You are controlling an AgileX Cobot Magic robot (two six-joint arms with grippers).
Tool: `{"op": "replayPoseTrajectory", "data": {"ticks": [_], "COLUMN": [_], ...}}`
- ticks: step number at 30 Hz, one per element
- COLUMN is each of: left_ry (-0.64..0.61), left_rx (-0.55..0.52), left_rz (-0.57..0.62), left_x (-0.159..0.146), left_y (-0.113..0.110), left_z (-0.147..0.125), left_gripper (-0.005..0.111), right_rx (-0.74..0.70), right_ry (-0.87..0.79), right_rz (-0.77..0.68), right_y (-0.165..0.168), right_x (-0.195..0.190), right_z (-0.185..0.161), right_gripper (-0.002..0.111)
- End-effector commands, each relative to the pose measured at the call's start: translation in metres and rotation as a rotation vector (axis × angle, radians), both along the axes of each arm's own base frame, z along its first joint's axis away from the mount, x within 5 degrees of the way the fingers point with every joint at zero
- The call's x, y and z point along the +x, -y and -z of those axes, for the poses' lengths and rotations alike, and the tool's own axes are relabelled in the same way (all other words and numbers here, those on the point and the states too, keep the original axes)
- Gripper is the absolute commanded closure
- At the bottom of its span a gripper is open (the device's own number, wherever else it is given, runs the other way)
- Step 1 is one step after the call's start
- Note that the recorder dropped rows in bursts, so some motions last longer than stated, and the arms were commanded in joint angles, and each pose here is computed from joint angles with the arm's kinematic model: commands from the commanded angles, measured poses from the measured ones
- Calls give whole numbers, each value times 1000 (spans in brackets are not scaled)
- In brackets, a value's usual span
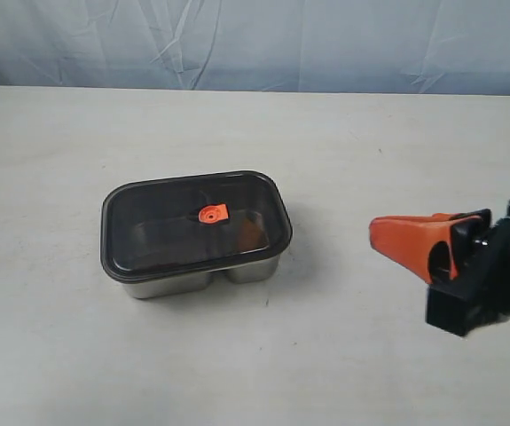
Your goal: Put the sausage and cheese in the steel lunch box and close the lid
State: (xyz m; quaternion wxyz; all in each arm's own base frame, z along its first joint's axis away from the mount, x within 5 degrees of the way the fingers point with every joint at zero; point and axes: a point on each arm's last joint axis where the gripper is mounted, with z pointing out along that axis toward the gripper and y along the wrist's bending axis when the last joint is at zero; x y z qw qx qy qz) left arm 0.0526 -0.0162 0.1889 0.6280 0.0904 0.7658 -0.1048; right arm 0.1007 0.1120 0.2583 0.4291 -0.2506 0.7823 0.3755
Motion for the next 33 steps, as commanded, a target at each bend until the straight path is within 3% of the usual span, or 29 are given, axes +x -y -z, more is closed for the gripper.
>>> {"op": "replayPoseTrajectory", "data": {"ticks": [1, 5, 8, 13, 19, 22, 24, 26, 28, 33], "left_ry": [-29, -52, -30, 29, 54, 60, 60, 60, 53, 56], "left_rx": [11, -25, -101, -135, 55, 96, 99, 98, 99, 118], "left_rz": [-74, -149, -297, -311, -283, -276, -276, -277, -277, -278], "left_x": [1, 1, 2, 3, 3, 3, 3, 3, 3, 3], "left_y": [-6, -10, -17, -17, -18, -18, -18, -18, -18, -18], "left_z": [4, 5, 2, -3, -3, -3, -3, -3, -3, -3], "left_gripper": [107, 107, 107, 107, 107, 107, 107, 107, 107, 107], "right_rx": [82, 137, 205, 341, 788, 662, 439, 242, 137, 84], "right_ry": [122, 237, 312, 306, 26, 188, 339, 368, 338, 310], "right_rz": [19, 147, 338, 403, 609, 663, 708, 695, 682, 679], "right_y": [21, 45, 65, 71, 86, 91, 95, 95, 94, 94], "right_x": [-27, -44, -55, -61, -54, -52, -50, -49, -48, -47], "right_z": [-5, 6, 29, 30, 21, 20, 24, 32, 46, 59], "right_gripper": [109, 109, 109, 109, 109, 109, 109, 109, 109, 109]}}
